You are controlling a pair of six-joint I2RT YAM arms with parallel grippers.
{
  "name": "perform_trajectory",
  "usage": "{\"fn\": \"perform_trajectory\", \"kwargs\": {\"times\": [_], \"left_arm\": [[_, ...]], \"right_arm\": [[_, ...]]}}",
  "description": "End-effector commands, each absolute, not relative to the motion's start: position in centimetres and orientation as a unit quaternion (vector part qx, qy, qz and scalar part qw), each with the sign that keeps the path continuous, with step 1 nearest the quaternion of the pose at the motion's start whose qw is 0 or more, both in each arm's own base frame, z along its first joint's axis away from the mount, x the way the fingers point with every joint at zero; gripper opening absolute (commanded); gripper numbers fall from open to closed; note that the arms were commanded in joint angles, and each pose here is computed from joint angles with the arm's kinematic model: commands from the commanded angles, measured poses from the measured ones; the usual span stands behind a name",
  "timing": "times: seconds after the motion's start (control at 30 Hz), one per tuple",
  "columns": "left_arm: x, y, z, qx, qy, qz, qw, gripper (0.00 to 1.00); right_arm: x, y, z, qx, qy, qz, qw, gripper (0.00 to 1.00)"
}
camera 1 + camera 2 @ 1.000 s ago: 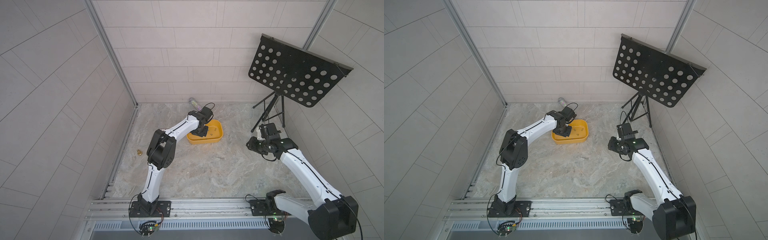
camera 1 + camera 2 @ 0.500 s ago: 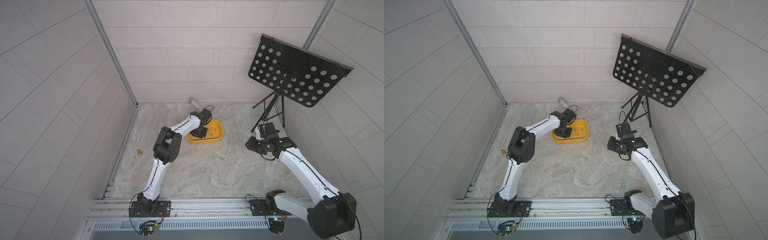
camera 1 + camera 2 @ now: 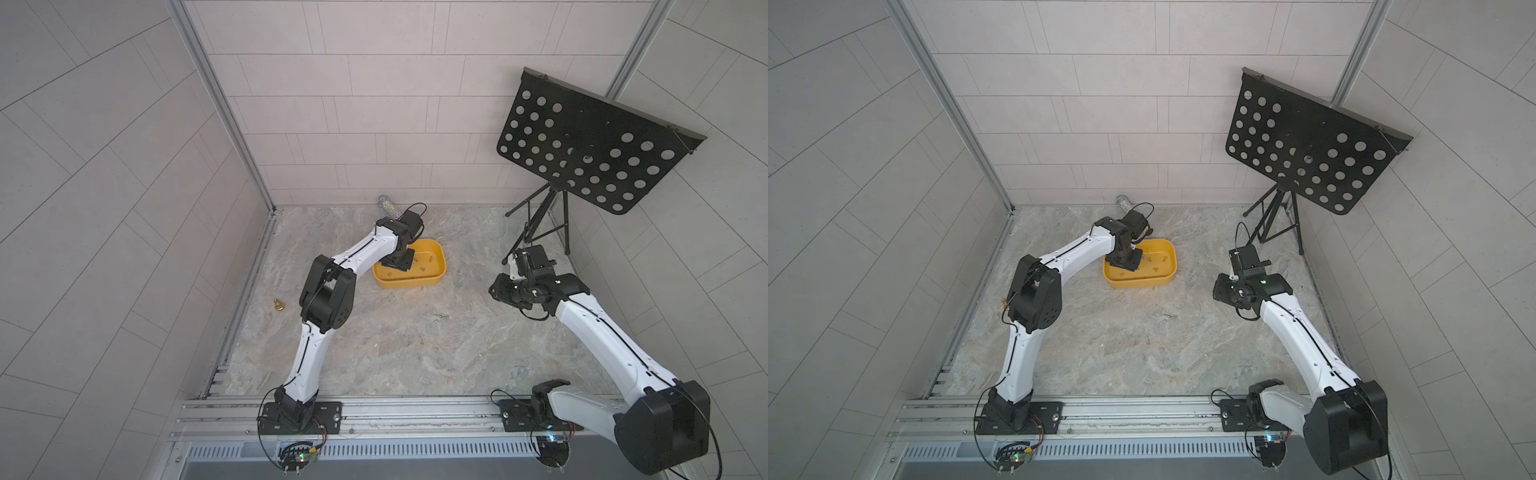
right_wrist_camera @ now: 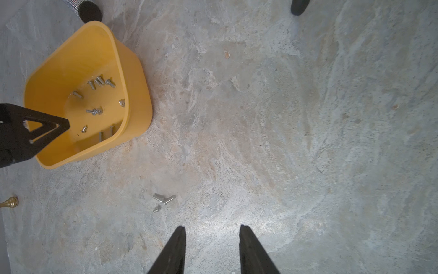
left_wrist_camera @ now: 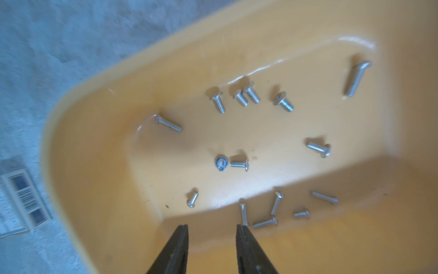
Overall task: Put the screws on the desktop into the storage box
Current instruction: Place the screw in the storage box.
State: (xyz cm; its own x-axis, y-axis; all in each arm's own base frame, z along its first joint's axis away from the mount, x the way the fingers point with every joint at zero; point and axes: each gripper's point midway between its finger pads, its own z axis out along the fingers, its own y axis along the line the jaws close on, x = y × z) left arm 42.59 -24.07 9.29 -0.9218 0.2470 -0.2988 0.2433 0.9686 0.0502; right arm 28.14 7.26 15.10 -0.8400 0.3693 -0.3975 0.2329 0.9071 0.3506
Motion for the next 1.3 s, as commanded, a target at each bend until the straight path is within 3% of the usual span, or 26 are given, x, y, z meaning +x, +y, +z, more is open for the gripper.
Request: {"fn": "perform_trajectory", "kwargs": {"times": [0.0, 0.27, 0.67, 1.27], "left_arm": [[42.0, -22.8, 15.2, 0.121, 0.972, 0.003, 0.200, 0.45], [37.3, -19.2, 20.9, 0.096, 0.963, -0.012, 0.253, 0.46], [29.5, -9.7, 19.4, 0.028, 0.965, 0.013, 0.260, 0.49], [28.1, -7.2, 15.3, -0.009, 0.974, -0.004, 0.224, 0.49]], "right_arm": [[28.1, 7.5, 15.1, 0.149, 0.951, 0.140, 0.231, 0.42], [28.0, 9.9, 14.5, 0.099, 0.965, 0.123, 0.208, 0.41], [28.1, 13.0, 12.5, 0.043, 0.977, 0.101, 0.181, 0.41], [28.7, 17.1, 9.9, -0.025, 0.987, 0.065, 0.142, 0.41]]}}
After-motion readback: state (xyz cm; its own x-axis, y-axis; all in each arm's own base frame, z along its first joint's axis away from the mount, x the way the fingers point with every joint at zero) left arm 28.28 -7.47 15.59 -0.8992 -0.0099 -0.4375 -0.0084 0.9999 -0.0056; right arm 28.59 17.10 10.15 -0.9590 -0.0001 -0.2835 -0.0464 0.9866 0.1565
